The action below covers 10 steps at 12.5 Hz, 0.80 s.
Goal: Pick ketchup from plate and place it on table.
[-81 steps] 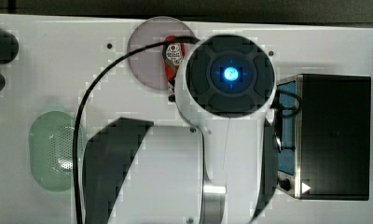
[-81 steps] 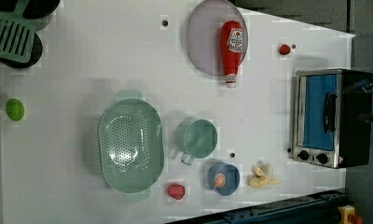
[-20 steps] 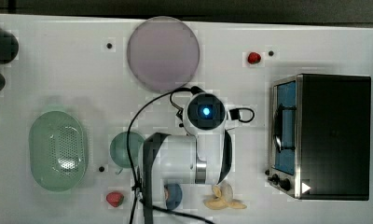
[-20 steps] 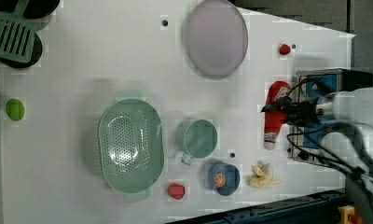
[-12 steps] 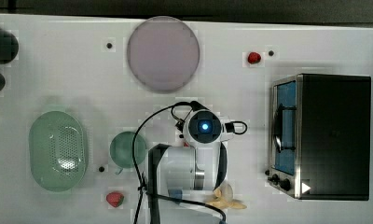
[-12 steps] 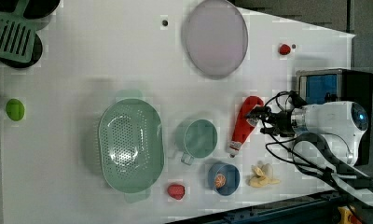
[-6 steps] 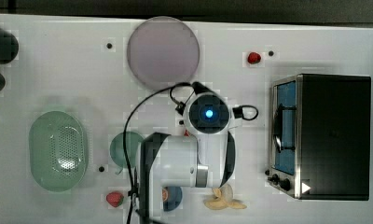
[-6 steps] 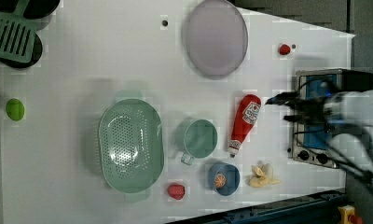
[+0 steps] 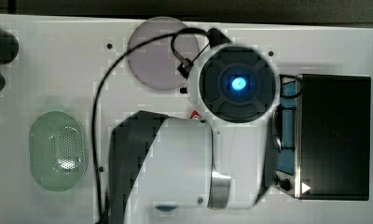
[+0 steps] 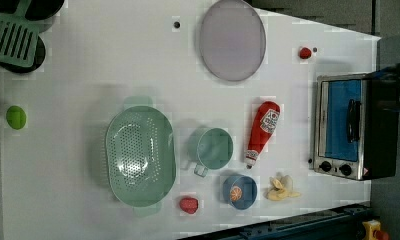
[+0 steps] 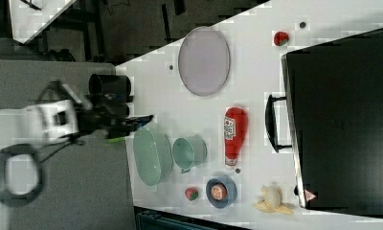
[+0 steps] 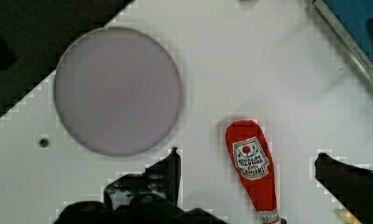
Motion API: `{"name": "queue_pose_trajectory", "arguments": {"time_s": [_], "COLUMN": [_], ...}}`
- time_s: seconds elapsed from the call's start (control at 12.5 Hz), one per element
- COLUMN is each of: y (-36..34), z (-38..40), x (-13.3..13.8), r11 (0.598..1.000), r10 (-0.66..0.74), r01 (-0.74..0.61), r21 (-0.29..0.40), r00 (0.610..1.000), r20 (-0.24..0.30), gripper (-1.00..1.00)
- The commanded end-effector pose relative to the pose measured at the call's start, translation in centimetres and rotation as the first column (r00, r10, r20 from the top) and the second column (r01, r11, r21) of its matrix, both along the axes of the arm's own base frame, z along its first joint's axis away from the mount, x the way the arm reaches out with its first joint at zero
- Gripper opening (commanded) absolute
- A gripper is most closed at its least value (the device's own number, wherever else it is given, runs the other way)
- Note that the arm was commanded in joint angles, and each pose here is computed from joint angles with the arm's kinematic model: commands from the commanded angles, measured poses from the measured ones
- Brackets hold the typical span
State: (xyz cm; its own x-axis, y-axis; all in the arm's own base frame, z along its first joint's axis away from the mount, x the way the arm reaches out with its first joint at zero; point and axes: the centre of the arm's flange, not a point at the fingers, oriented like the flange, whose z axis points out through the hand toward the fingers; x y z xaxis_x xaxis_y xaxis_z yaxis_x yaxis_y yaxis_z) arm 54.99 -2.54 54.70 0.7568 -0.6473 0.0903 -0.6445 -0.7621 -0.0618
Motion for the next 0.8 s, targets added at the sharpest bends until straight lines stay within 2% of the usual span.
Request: {"name": "queue_pose_trajectory", "arguments": {"time_s": [0.08, 0.24, 0.8], "y": [-0.8, -0.7, -0.7], "z": [2.3, 3.9, 3.7], "x": [-0.5, -1.2, -1.2], "r11": [0.998, 0.998, 0.998], "r10": [-0.063, -0.062, -0.062], "r01": [0.063, 0.064, 0.064], "r21": [0.003, 0.003, 0.003], "r00": [0.993, 0.987, 0.985], "r20": [-0.101, -0.148, -0.158], "gripper": [1.0, 1.0, 1.0]}}
